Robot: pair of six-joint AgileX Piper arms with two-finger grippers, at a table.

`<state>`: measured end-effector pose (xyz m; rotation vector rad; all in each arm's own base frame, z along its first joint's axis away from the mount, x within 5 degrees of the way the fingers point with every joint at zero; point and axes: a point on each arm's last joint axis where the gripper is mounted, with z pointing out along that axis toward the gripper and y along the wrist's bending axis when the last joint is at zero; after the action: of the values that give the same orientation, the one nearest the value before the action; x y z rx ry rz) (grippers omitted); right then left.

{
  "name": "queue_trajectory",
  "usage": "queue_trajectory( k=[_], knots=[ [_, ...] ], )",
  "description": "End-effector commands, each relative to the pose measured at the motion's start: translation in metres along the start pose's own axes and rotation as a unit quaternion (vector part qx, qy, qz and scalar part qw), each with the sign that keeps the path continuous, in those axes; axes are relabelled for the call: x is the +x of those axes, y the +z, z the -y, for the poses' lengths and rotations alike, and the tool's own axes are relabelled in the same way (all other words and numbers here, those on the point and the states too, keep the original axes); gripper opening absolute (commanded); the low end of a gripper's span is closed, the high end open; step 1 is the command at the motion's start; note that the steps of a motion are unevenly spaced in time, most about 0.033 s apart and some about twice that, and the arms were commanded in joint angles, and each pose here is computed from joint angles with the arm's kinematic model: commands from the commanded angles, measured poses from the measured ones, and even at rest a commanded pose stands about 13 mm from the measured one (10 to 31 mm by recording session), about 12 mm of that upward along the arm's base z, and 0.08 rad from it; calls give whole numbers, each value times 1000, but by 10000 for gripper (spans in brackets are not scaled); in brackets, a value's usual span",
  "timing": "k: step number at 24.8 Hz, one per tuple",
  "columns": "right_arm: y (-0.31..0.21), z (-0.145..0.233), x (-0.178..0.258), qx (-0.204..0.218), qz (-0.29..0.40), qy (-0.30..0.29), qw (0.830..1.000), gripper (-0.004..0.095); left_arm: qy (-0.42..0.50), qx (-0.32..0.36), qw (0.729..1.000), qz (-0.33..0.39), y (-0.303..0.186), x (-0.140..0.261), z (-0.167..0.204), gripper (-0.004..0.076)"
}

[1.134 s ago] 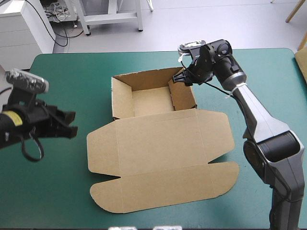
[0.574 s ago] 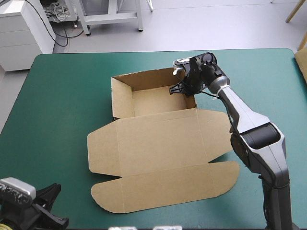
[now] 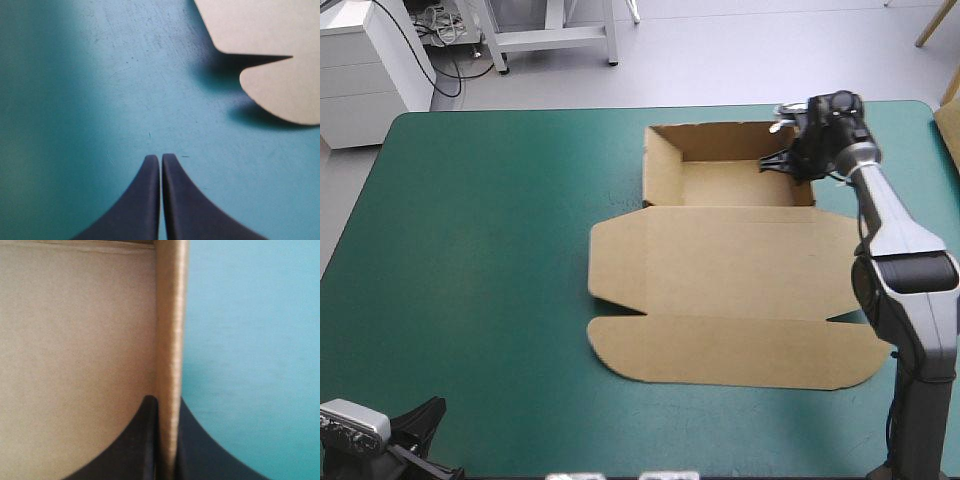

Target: Fold the box

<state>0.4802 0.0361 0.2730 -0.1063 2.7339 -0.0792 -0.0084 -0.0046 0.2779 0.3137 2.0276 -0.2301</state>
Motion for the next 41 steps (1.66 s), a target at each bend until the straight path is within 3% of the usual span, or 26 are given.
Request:
queue_trajectory(
  k=[1, 4, 8, 16, 21, 23, 24, 25, 26, 28, 33, 39, 41],
  knots=[
    [-38, 93, 1, 72, 47, 59, 995, -22, -7, 3, 999, 41, -3, -12, 0, -8],
    [-41, 160, 19, 99, 39, 121, 987, -22, -7, 3, 999, 40, -3, -12, 0, -8],
    [-45, 213, 40, 116, 33, 168, 978, -21, -7, 3, 999, 40, -3, -12, 0, -8],
    [-50, 252, 60, 142, 25, 195, 970, -21, -5, 1, 999, 37, -3, -11, 0, -8],
    [-50, 252, 60, 139, 25, 187, 972, -8, -3, -2, 999, 37, -3, -11, 0, -8],
    [-50, 252, 60, 141, 23, 187, 972, 75, -3, -5, 999, 37, -3, -11, -1, -8],
    [-52, 252, 60, 142, 26, 186, 972, 190, -1, -8, 999, 36, -3, -11, -1, -8],
    [-54, 252, 59, 143, 27, 185, 972, 243, -1, -8, 999, 36, -3, -11, -1, -8],
    [-62, 252, 57, 147, 39, 187, 971, 378, 0, -9, 999, 36, -3, -11, -2, -8],
    [-85, 250, 54, 154, 66, 187, 968, 511, 0, -10, 999, 36, -3, -11, -2, -8],
    [-147, 235, 50, 153, 139, 191, 960, 524, 0, -10, 999, 36, -3, -11, -2, -8],
    [-228, 159, 41, 86, 242, 130, 958, 506, 0, -10, 999, 36, -3, -11, -2, -8],
    [-248, 130, 41, 69, 265, 100, 957, 454, 0, -10, 999, 36, -3, -11, -2, -8]
  ],
)
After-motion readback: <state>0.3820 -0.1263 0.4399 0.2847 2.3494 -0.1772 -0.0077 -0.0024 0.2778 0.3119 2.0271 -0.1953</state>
